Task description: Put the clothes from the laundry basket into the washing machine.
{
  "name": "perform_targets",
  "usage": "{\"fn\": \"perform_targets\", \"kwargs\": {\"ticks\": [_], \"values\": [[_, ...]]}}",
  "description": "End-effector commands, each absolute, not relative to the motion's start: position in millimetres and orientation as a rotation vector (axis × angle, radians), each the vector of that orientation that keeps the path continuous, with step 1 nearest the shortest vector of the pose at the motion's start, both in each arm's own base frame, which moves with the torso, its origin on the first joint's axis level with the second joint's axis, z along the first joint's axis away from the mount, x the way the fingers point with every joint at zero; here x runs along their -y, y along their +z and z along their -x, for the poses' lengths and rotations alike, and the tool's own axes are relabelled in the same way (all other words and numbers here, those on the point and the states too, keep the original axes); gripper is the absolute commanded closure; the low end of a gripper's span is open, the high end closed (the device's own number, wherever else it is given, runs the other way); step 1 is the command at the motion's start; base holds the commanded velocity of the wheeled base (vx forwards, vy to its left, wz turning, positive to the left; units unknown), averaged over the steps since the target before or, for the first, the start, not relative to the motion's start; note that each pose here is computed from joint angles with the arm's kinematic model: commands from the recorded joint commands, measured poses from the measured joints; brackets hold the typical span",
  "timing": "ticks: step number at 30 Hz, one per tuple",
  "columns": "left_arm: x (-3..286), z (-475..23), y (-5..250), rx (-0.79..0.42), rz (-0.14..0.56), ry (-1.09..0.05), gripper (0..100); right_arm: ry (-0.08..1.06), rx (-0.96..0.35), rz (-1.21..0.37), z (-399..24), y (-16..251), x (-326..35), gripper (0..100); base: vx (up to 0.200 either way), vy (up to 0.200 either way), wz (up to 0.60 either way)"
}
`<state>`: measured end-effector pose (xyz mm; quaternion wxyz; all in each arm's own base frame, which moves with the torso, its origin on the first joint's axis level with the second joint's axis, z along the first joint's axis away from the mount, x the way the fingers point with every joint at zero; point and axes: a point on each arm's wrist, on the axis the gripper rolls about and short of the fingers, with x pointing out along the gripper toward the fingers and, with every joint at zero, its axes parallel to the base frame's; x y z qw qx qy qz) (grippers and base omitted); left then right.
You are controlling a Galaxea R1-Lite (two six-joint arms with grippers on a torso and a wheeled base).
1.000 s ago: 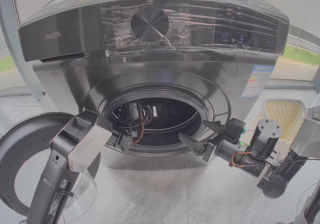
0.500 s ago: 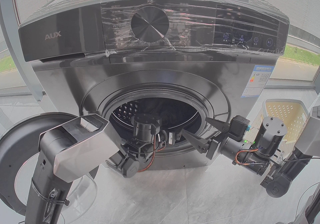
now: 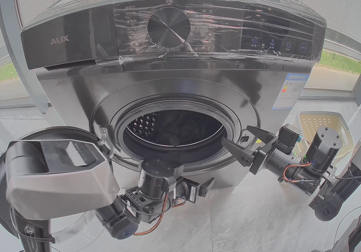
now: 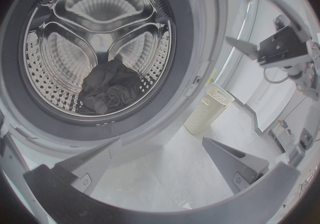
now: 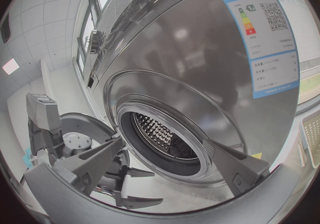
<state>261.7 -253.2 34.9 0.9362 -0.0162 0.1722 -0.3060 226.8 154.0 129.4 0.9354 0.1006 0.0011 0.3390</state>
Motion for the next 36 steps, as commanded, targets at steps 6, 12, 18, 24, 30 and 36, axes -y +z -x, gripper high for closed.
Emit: {"fn": "perform_targets", "kwargs": {"ticks": [6, 12, 18, 24, 30, 36], "values": [[213, -196, 95, -0.218, 0.151, -0.656, 0, 0.676, -0.097, -0.162, -202, 112, -145, 0, 0.0, 0.0, 0.0], [176, -189, 116, -0.122, 0.214, -0.555, 0, 0.573, -0.132, -0.132, -194, 104, -133, 0, 0.0, 0.0, 0.0], [149, -188, 118, -0.071, 0.221, -0.414, 0, 0.515, -0.142, -0.074, -185, 102, -117, 0, 0.0, 0.0, 0.0], [133, -175, 112, -0.099, 0.179, -0.385, 0, 0.505, -0.137, -0.073, -176, 104, -110, 0, -0.067, 0.0, 0.0], [123, -172, 111, -0.101, 0.158, -0.356, 0, 0.487, -0.153, -0.069, -171, 102, -103, 0, -0.2, 0.0, 0.0], [111, -163, 116, -0.071, 0.089, -0.342, 0, 0.484, -0.174, -0.07, -164, 100, -99, 0, -0.2, 0.0, 0.0]]}}
